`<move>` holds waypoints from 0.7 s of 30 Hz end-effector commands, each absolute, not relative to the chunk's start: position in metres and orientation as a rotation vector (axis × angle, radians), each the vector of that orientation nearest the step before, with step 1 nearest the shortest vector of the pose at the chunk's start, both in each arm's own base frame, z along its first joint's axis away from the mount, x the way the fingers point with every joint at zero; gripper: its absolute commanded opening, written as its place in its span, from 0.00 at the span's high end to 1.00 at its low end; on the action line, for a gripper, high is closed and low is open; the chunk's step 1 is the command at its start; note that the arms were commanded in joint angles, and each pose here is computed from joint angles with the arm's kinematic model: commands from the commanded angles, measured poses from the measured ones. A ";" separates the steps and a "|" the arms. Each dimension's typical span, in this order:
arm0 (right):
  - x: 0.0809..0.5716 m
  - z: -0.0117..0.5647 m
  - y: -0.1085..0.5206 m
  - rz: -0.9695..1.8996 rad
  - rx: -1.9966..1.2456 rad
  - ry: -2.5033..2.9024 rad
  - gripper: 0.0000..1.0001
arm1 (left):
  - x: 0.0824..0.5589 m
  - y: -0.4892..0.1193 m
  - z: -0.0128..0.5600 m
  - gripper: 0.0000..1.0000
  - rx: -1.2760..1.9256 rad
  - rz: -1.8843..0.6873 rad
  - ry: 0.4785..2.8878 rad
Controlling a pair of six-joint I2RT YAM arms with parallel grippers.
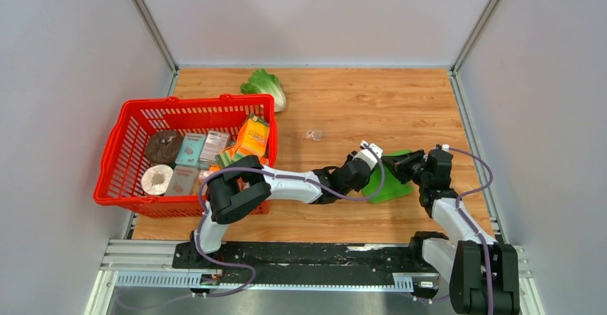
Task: Fold the paper box
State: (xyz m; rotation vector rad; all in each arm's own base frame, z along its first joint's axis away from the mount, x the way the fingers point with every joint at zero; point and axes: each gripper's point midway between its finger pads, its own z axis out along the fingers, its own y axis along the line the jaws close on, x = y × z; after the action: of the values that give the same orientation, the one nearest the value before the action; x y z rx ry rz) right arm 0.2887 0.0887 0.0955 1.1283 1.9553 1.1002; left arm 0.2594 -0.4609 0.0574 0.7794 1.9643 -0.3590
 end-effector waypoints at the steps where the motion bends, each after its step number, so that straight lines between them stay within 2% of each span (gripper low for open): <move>1: 0.271 0.078 0.095 1.102 1.166 2.026 1.00 | 0.289 -0.459 0.092 0.54 0.578 -0.311 1.907; 5: 0.270 0.080 0.098 1.113 1.174 2.026 1.00 | 0.294 -0.456 0.093 0.60 0.544 -0.275 1.917; 7: 0.270 0.080 0.098 1.112 1.174 2.030 1.00 | 0.293 -0.458 0.095 0.60 0.542 -0.300 1.909; 17: 0.283 0.083 0.097 1.098 1.169 2.046 1.00 | 0.258 -0.446 0.096 0.44 0.740 -0.538 1.810; 21: 0.292 0.081 0.096 1.069 1.156 2.073 1.00 | 0.258 -0.420 0.086 0.44 0.746 -0.628 1.829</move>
State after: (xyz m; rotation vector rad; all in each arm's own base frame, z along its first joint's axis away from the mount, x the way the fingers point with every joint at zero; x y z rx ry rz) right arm 0.2949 0.0942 0.0960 1.1587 1.9801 1.1279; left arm 0.2496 -0.4128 0.0405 0.7845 1.9504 -0.4157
